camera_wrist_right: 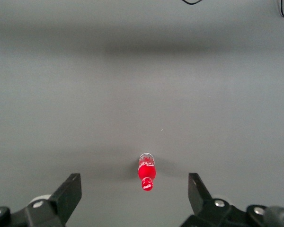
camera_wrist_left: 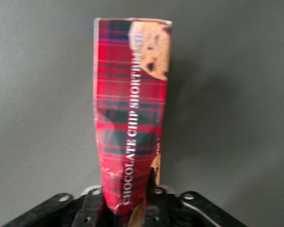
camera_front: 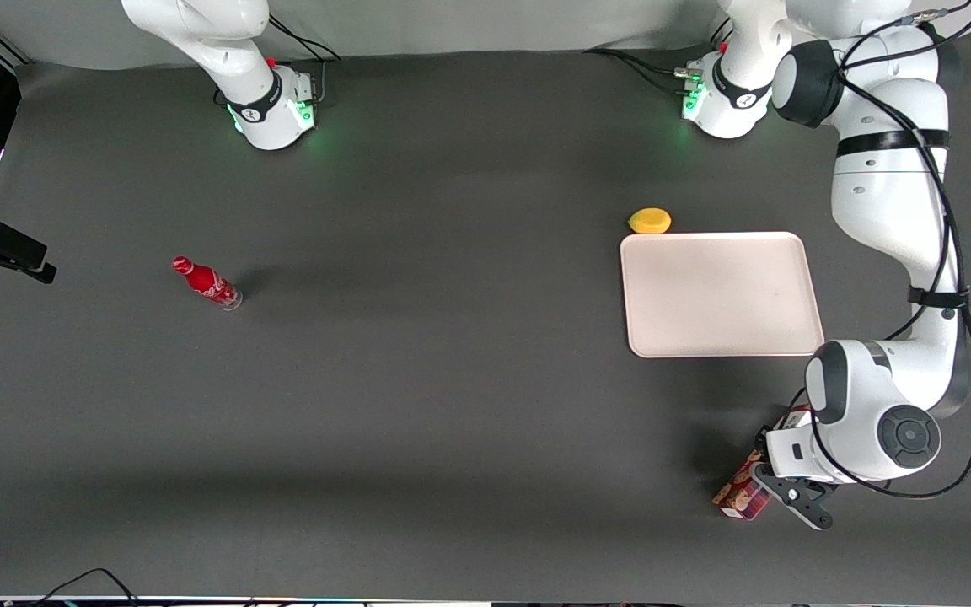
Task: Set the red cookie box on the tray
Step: 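Close the left gripper around the end of the cookie box, then lift the cookie box upright with the left gripper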
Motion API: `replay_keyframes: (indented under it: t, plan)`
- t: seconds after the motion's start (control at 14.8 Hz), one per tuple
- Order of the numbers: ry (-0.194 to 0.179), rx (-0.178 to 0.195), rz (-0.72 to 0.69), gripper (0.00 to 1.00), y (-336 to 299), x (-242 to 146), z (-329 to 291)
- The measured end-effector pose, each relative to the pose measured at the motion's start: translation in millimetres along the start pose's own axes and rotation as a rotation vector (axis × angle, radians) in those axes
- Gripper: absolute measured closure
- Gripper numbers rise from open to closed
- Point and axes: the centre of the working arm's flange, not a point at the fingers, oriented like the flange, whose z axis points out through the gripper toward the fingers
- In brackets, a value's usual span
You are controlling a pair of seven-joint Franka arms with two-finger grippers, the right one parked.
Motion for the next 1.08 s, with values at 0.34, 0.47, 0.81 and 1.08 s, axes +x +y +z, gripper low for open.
replay_keyframes:
  t: [0.34, 0.47, 0.81, 1.08]
  plan:
    - [0.004, 0.003, -0.002, 0.91, -1, 0, -4]
    - [0.012, 0.011, -0.003, 0.91, -3, 1, -11]
    - [0.005, -0.004, -0.1, 0.93, -3, -2, -107]
    - [-0.066, -0.049, -0.31, 0.93, 20, -34, -244]
